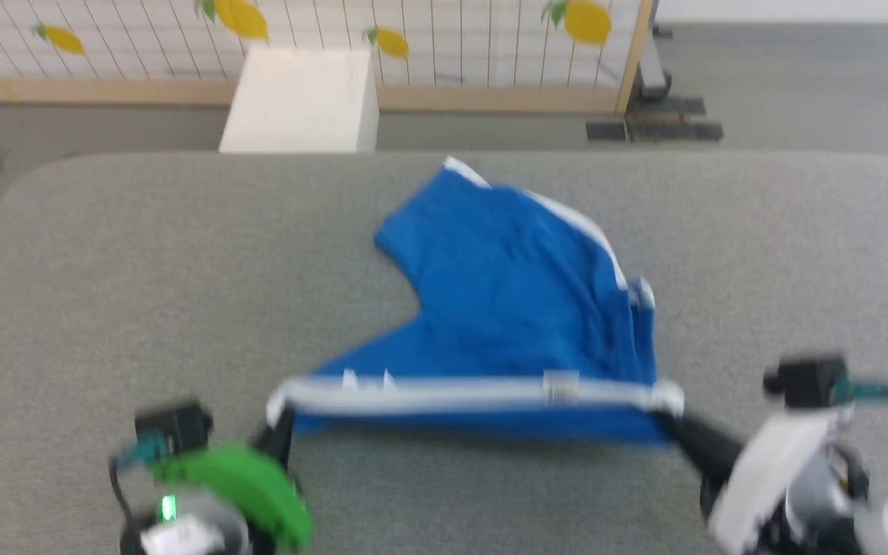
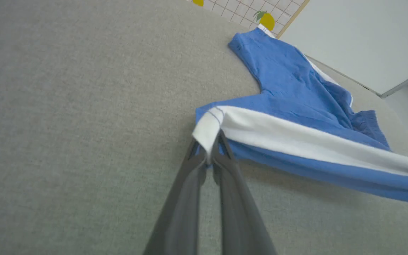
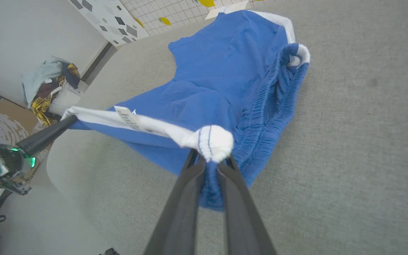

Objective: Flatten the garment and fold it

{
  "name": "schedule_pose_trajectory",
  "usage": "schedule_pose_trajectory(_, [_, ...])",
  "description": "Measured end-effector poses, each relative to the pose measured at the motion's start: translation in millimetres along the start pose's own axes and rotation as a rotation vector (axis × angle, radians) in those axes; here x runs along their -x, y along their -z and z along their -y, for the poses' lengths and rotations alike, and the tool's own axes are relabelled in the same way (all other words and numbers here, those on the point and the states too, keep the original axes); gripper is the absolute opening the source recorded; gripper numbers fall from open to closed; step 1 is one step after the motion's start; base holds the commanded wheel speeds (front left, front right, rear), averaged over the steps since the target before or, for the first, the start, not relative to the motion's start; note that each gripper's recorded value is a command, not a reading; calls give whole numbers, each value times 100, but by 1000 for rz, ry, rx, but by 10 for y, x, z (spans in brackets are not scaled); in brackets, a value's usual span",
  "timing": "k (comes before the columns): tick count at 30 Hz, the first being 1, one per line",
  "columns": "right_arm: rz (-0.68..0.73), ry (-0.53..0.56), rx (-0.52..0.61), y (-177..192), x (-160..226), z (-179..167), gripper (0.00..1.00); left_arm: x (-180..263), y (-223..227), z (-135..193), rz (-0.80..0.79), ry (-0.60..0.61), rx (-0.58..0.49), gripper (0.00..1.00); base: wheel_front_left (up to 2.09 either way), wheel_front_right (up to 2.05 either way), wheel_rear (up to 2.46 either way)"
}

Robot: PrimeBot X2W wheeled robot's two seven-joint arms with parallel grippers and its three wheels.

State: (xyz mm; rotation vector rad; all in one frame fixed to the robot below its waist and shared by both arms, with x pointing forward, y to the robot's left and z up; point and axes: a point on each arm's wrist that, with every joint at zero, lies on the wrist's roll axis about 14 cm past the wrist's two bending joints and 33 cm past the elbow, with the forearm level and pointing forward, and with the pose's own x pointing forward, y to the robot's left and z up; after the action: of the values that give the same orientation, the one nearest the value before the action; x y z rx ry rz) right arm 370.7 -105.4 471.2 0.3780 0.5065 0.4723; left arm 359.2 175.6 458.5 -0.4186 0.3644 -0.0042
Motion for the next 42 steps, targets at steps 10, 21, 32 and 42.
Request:
schedule_pose_trajectory(10, [-303,75,-19,996,642,-58,0,928,858,-337,-269,-183,113,0,0,0,0])
schedule_pose_trajectory(21, [-256,122,-34,761,723,-55,0,852,444,-124,-190,-109,70,0,0,0,0])
schedule_pose_trajectory(32, [-142,177,-41,159,291,208,0,-424,-362,438,-116,130,-163,0,0,0,0])
schedule_pose_trajectory(42, [-96,238,-115,43,-7,560,0,-1398,-322,721,-210,183,-268,0,0,0,0])
